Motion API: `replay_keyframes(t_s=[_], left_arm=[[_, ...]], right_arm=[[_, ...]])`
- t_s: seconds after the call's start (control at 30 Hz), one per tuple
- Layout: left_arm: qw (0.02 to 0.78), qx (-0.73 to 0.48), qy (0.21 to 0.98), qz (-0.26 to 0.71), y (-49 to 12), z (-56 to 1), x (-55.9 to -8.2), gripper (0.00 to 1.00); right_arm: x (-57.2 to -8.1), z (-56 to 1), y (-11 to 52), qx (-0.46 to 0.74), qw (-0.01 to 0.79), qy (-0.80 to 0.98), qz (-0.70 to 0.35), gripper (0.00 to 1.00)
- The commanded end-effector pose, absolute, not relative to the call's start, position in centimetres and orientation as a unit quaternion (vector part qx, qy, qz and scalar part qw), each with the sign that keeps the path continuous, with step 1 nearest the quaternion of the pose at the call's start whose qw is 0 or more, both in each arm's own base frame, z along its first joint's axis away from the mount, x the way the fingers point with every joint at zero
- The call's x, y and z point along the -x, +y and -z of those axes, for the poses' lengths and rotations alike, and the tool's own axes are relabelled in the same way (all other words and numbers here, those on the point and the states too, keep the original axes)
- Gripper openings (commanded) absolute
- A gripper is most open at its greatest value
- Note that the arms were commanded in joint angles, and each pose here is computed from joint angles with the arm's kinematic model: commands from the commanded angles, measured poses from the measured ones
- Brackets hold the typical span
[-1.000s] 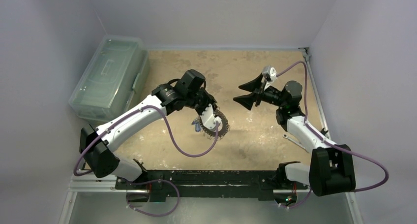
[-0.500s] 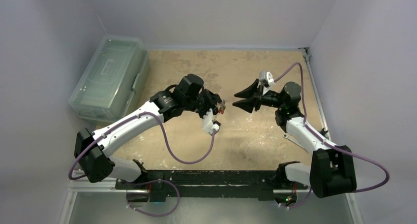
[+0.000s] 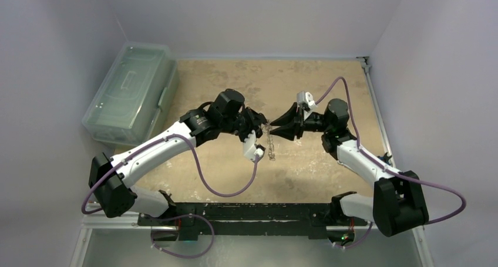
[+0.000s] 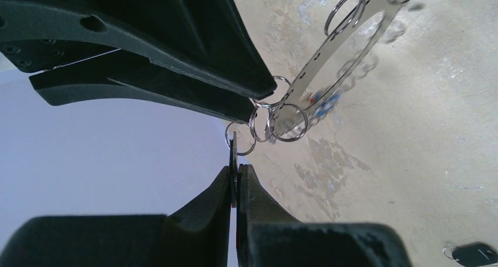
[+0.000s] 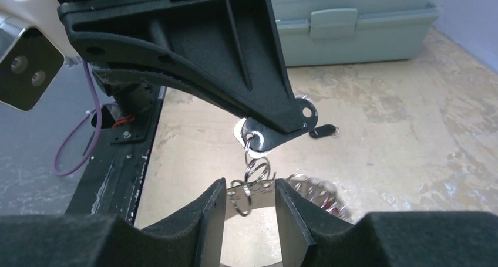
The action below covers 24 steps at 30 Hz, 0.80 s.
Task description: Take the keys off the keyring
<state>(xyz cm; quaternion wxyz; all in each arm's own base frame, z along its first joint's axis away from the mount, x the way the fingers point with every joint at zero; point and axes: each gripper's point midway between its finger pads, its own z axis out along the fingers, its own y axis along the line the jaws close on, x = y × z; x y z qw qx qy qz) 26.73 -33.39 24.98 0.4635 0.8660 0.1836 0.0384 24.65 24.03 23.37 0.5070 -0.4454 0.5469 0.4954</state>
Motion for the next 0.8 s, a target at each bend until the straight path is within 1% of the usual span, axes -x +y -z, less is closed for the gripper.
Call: replay_keyframes(t_s=[0.0,0.27,0.47,0.53,0.77], left_arm=[[0.513,-0.839,0.177,-0.037,-34.2,-28.4,-26.4,0.00],[0.519,-0.829,0.205,-0.019,-34.4,-28.8,-26.4,0.00],[0.521,-0.825,0.218,-0.012,-34.3,-28.8,-26.4,0.00],[0.522,-0.825,0.218,-0.011,-34.4,-28.8,-26.4,0.00],[0.496,-0.836,0.235,-0.002,-34.0,-27.8,-26.3,0.00]], right_arm=[[-24.7,-23.6,24.3,0.465,0.511,0.534,-0.487,0.38],[-25.7,-22.9,24.1,0.468,0.517,0.547,-0.464,0.32],[-25.0,-23.2,24.3,0.477,0.508,0.536,-0.477,0.28],[-24.8,-23.2,24.3,0.478,0.507,0.533,-0.480,0.30],[-25.0,-24.7,24.4,0.483,0.513,0.525,-0.478,0.41]])
